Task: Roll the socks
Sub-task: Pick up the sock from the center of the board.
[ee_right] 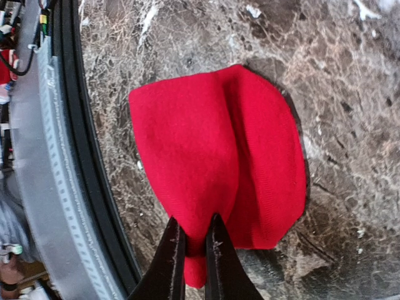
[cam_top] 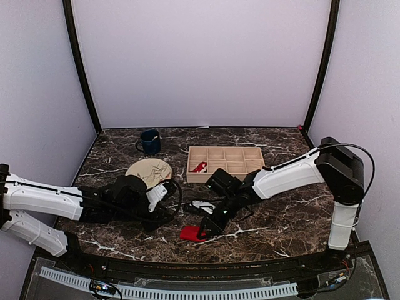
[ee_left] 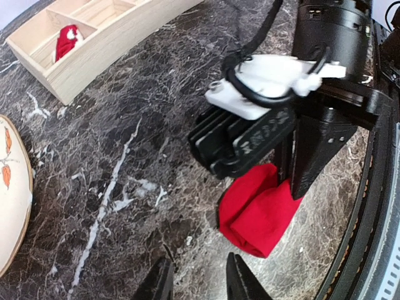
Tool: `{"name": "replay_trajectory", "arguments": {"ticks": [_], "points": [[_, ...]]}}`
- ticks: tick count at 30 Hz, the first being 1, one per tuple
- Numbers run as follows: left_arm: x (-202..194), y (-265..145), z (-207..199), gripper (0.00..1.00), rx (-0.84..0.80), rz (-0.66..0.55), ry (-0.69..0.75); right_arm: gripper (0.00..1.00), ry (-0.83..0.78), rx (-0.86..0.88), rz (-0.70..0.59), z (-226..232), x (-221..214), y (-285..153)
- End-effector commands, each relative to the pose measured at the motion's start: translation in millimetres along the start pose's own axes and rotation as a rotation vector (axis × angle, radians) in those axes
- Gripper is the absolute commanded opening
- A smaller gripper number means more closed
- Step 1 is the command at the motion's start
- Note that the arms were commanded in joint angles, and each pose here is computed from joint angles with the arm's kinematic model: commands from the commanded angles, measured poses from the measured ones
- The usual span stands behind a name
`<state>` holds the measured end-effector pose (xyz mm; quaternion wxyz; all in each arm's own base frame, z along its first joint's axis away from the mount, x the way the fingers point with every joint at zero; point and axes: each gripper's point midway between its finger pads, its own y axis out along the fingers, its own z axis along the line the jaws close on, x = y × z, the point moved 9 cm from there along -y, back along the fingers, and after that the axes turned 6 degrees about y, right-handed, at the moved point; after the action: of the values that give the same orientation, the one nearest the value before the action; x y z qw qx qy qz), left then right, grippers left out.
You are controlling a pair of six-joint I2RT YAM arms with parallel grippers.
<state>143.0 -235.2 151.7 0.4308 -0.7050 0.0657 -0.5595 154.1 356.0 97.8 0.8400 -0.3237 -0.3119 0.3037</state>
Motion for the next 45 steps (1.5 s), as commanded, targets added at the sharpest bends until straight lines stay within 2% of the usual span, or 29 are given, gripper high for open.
{"name": "replay_trajectory", "arguments": {"ticks": [1, 10, 22, 31, 45], "points": [[5, -3, -13, 0.32, -0.015, -0.057, 0.099, 0.00, 0.131, 0.104, 0.056, -9, -8, 3], [10, 13, -45, 0.35, -0.075, 0.008, 0.309, 0.00, 0.190, 0.152, 0.092, -17, -4, 6], [10, 30, -75, 0.40, -0.062, 0.074, 0.595, 0.00, 0.273, 0.222, 0.117, -26, -6, 7], [2, 40, -82, 0.40, -0.081, 0.126, 0.669, 0.00, 0.264, 0.246, 0.106, -25, 5, 6], [-4, 60, -82, 0.39, -0.022, 0.187, 0.768, 0.00, 0.280, 0.272, 0.136, -26, 2, 9]]}}
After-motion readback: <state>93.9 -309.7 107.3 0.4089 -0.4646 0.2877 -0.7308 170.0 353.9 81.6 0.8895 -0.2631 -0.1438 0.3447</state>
